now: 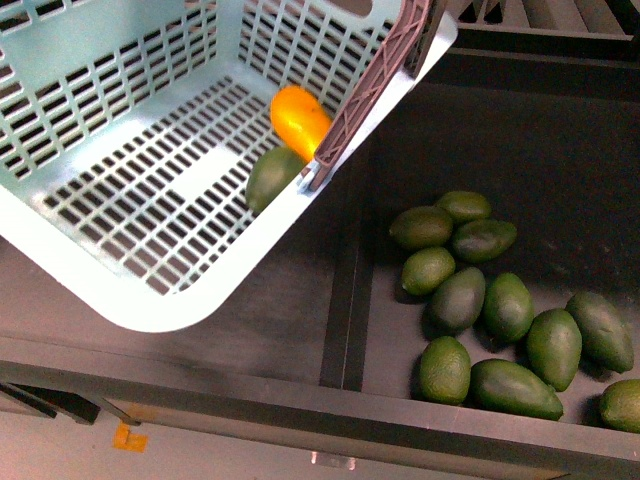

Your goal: Pick mango and avocado into basket

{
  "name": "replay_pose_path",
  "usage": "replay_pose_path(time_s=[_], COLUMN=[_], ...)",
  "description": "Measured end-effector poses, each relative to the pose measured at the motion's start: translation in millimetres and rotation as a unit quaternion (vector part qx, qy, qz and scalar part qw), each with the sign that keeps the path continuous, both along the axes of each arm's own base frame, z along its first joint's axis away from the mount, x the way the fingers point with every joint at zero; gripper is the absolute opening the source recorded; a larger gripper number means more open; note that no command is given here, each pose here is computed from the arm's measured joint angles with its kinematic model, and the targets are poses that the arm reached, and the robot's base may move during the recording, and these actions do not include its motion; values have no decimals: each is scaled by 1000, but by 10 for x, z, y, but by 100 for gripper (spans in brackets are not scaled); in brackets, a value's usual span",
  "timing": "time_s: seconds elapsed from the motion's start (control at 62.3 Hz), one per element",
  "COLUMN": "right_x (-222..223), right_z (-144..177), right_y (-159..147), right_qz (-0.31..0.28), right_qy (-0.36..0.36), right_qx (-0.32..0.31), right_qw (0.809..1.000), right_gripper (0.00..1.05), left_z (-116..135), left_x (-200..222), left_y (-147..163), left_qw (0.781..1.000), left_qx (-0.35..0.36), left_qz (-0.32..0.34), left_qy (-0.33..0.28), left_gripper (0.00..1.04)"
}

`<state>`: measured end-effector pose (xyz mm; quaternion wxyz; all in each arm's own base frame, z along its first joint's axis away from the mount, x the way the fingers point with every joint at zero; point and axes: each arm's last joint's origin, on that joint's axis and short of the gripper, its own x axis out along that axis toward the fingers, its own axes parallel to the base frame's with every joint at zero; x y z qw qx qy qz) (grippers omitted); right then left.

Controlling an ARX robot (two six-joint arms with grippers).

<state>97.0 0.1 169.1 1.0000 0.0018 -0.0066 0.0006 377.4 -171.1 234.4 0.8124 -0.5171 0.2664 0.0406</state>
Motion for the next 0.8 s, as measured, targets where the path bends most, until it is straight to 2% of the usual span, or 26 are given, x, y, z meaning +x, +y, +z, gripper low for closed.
replay_pose_path(time_s=[0.161, 0.418, 0.578, 0.675, 0.723, 0.803], right_x=[0, 0, 0, 0, 0, 0], right_z=[0, 1, 0, 0, 0, 0], right_y=[0, 0, 0, 0, 0, 0], right_qz=[0, 0, 0, 0, 0, 0], right_qy=[0, 0, 0, 0, 0, 0], right_qx=[0, 0, 0, 0, 0, 0], right_qw=[1000, 1000, 1000, 1000, 1000, 1000], right_gripper=[96, 96, 96, 96, 96, 96], left_z=[-363, -560, -936, -1015, -1022, -1044], left_x=[448, 1039, 1116, 1067, 1037, 955], left_y=[96, 329, 451, 525, 554, 599], left_qw=[998, 987, 979, 973, 972, 968], left_qx=[-33, -81, -92, -105, -110, -114], left_qz=[30, 133, 170, 189, 194, 209], left_qy=[37, 33, 72, 80, 79, 82], left_gripper=[15, 15, 15, 15, 22, 38])
